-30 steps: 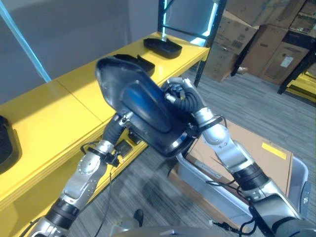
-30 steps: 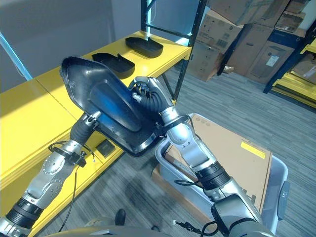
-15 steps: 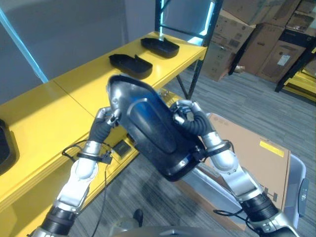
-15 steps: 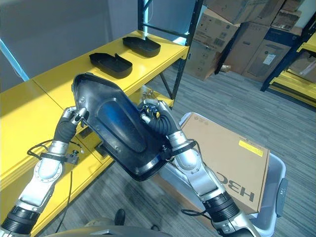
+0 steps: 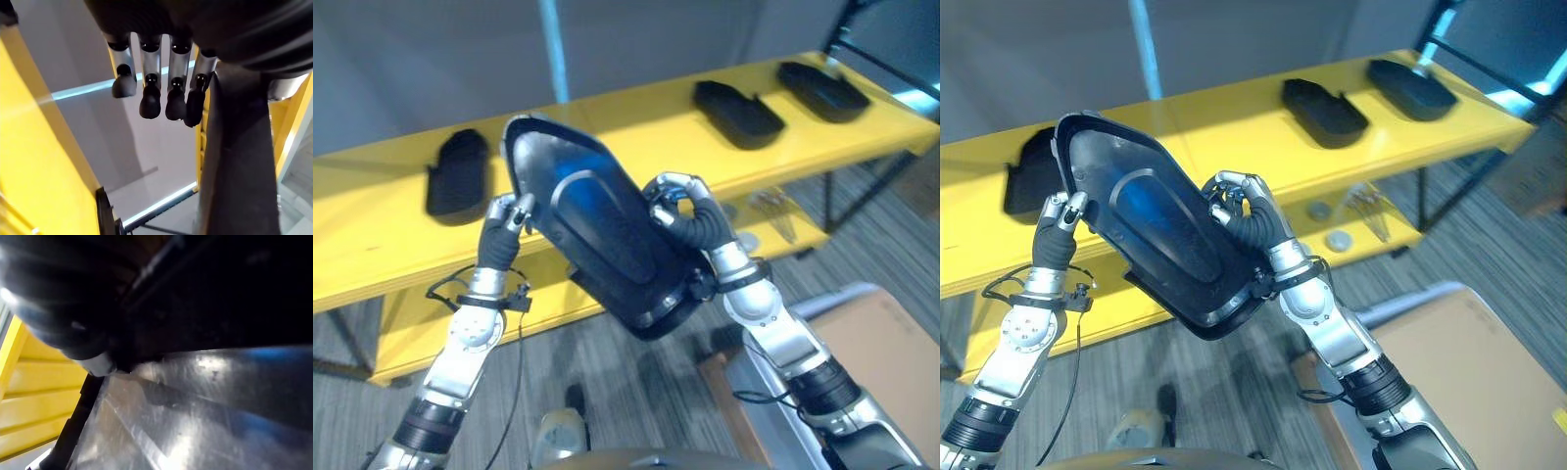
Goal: Move parts from the plastic box to the shelf.
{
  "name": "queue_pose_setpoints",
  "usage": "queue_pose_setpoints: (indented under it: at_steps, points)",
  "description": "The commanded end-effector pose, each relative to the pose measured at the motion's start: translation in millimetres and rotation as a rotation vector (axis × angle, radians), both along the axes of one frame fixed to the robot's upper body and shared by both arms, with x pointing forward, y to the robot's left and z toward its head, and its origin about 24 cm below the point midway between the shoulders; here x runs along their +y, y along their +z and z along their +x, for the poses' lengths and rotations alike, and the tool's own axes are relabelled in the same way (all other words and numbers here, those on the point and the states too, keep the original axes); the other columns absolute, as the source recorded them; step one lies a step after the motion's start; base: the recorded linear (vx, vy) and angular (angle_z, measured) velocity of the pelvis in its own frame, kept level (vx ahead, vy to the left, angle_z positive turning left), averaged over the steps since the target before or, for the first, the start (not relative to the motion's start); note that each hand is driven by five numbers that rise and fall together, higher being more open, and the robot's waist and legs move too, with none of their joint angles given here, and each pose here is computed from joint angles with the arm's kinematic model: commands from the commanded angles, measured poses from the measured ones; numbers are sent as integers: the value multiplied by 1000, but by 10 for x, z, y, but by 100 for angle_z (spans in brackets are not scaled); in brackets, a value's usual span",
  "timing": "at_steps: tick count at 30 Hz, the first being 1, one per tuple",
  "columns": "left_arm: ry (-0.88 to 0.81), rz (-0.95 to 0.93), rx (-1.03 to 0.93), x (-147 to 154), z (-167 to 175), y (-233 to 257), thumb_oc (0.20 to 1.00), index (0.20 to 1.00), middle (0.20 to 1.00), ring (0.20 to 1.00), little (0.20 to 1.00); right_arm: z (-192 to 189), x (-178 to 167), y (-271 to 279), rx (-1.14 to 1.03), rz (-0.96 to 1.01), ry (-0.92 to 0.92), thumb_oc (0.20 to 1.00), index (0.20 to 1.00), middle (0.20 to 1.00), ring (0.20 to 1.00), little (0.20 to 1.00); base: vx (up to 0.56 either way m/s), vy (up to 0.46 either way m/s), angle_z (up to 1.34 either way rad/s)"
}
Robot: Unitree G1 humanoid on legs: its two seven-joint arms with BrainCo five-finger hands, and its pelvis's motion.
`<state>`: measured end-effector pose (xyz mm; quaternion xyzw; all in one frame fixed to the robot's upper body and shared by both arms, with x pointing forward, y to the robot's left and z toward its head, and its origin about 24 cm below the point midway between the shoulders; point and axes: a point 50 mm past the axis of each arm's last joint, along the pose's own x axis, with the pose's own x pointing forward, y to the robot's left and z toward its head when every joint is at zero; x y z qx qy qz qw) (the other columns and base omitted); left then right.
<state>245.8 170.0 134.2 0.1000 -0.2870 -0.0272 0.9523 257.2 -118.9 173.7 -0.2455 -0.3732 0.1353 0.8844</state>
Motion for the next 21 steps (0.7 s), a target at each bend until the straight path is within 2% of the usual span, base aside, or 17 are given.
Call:
queue_pose_setpoints:
  at_steps: [1,9,21]
  points:
    - [13,8,-19,126,35,65,200,200,200,200,200,-188,109,343,-188,152,152,200,200,200,200,200,132,145,69]
    - [46,62,-109,133,54,225,200,200,200,200,200,-190,292,445,-224,167,222,200,200,200,200,200,112,197,27]
    - [-56,111,-199,-130,194,446,200,200,200,200,200,-258,458,594,-292,148,276,200,200,200,200,200,96,170,18]
